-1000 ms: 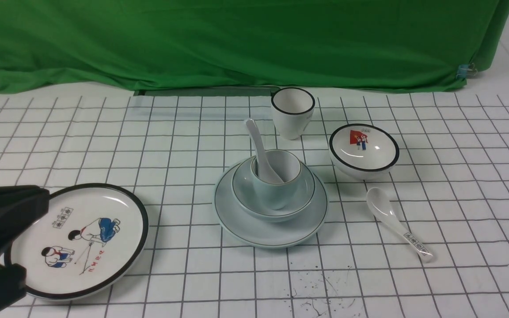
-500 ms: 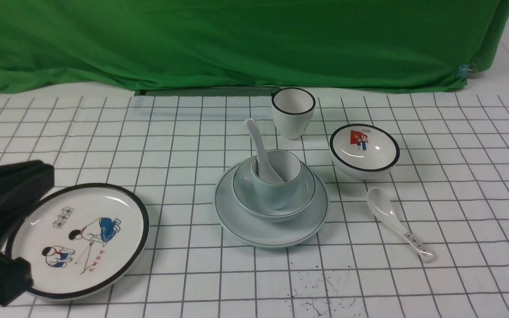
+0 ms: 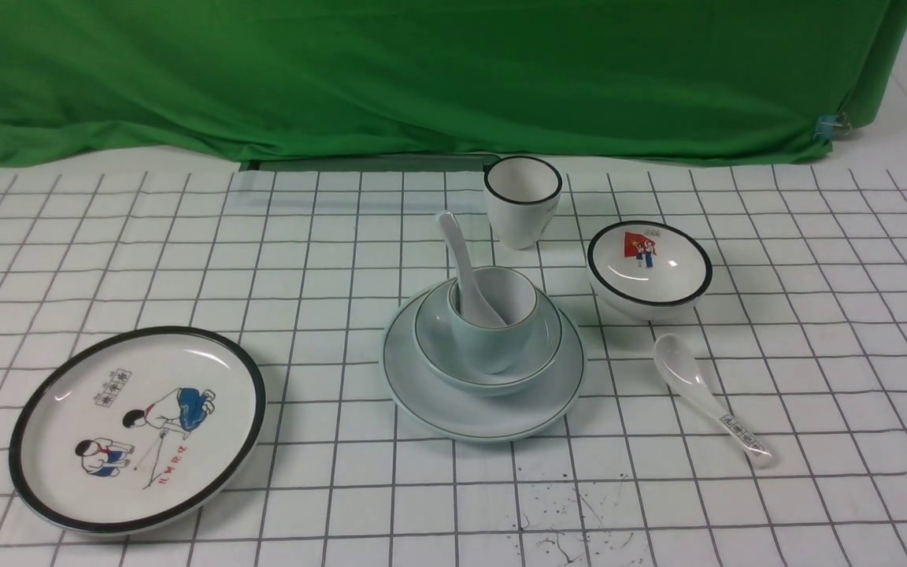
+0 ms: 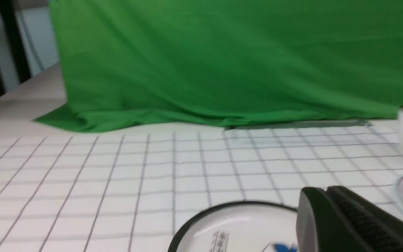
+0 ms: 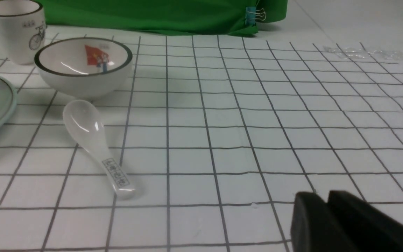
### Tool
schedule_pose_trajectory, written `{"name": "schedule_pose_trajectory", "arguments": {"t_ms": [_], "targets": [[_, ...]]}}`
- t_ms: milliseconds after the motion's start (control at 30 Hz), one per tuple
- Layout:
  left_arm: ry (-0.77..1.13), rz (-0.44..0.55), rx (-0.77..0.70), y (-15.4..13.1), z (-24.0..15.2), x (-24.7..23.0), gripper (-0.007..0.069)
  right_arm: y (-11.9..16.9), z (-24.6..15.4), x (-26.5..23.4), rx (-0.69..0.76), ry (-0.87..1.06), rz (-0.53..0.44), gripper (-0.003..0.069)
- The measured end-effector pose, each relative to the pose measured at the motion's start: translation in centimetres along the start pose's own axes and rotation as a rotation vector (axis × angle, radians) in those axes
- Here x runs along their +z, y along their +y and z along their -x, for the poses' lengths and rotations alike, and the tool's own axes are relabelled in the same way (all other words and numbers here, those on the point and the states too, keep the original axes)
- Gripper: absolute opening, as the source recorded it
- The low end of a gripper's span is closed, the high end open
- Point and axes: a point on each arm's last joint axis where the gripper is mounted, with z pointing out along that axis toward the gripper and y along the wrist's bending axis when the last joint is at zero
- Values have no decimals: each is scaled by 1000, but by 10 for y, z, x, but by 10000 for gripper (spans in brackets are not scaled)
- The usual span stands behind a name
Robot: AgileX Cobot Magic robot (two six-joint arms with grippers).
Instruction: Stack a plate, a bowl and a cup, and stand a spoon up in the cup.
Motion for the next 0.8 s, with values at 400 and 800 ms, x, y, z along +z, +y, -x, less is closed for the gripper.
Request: {"name": "schedule_pose_trajectory", "arguments": {"t_ms": [400,800], "targets": [[152,4,-22,0,-18,-4,-30,0,0,0,0,0,0,117],[152,4,-18,0,-18,-4,-30,0,0,0,1,0,0,158]]}}
